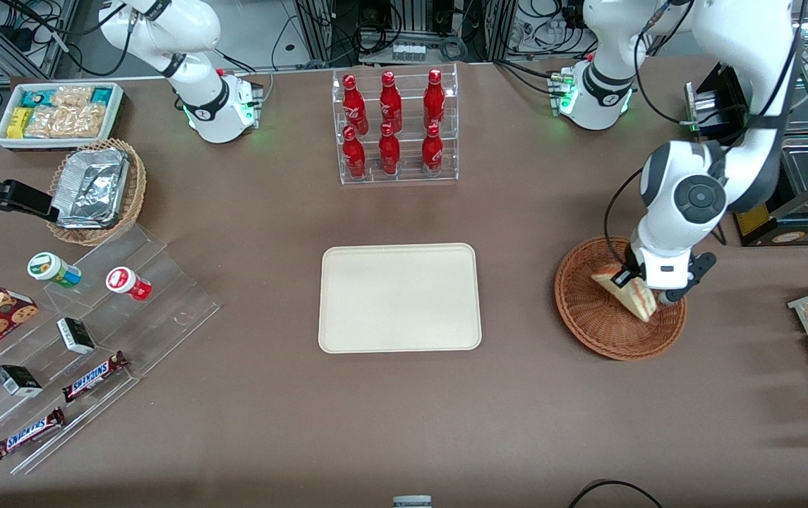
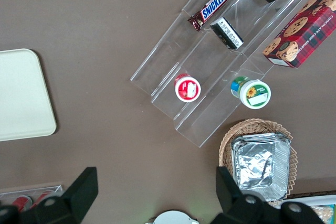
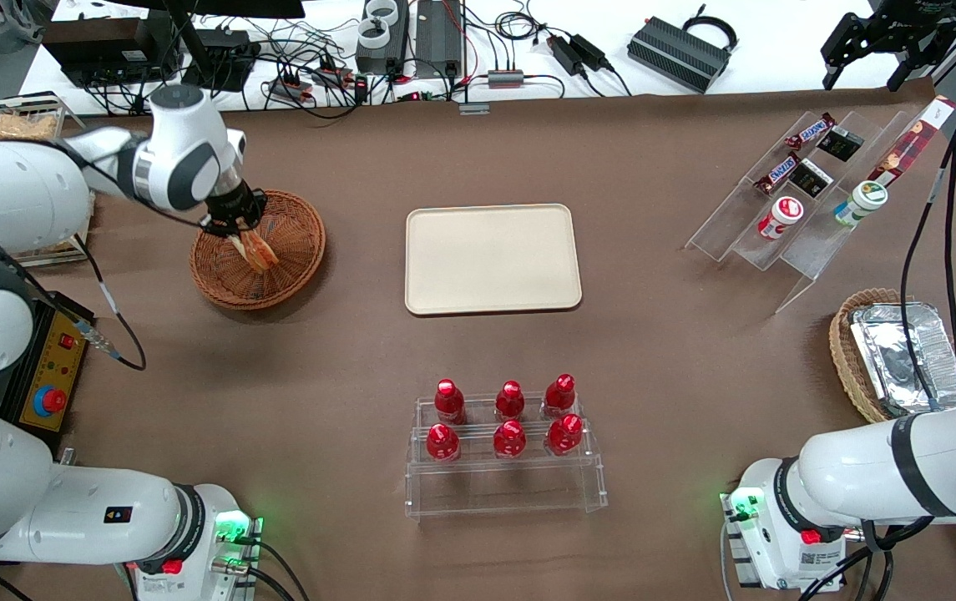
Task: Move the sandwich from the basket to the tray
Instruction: 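Lift the sandwich and carry it over the cream tray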
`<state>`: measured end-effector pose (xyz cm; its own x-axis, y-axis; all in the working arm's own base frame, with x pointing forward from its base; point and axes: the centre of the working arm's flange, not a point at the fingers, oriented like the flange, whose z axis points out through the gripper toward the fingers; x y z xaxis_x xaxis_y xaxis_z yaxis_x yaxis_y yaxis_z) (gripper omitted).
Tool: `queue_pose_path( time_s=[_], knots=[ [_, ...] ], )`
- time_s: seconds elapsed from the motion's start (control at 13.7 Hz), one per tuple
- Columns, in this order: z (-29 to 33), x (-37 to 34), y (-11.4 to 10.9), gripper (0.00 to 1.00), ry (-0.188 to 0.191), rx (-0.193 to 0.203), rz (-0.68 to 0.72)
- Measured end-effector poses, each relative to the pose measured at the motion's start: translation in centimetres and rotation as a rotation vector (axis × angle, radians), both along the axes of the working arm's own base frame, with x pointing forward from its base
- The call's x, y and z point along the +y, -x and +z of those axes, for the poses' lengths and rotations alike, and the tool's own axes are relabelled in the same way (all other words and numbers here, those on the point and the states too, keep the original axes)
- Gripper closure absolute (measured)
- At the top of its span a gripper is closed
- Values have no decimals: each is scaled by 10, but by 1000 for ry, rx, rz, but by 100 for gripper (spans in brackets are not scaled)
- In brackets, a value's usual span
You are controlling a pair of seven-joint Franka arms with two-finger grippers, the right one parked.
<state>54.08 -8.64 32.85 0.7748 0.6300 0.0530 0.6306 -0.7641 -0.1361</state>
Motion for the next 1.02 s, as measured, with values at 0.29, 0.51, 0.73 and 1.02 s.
queue_pose_path(
  time_s=[0.29, 0.51, 0.73, 1.02],
  knots=[
    [92, -116, 8, 85, -22, 15, -173],
    [119, -212, 28, 85, -3, 5, -313],
    [99, -293, 38, 85, 32, 11, -397],
    [45, -393, 43, 85, 98, 30, -493]
  ],
)
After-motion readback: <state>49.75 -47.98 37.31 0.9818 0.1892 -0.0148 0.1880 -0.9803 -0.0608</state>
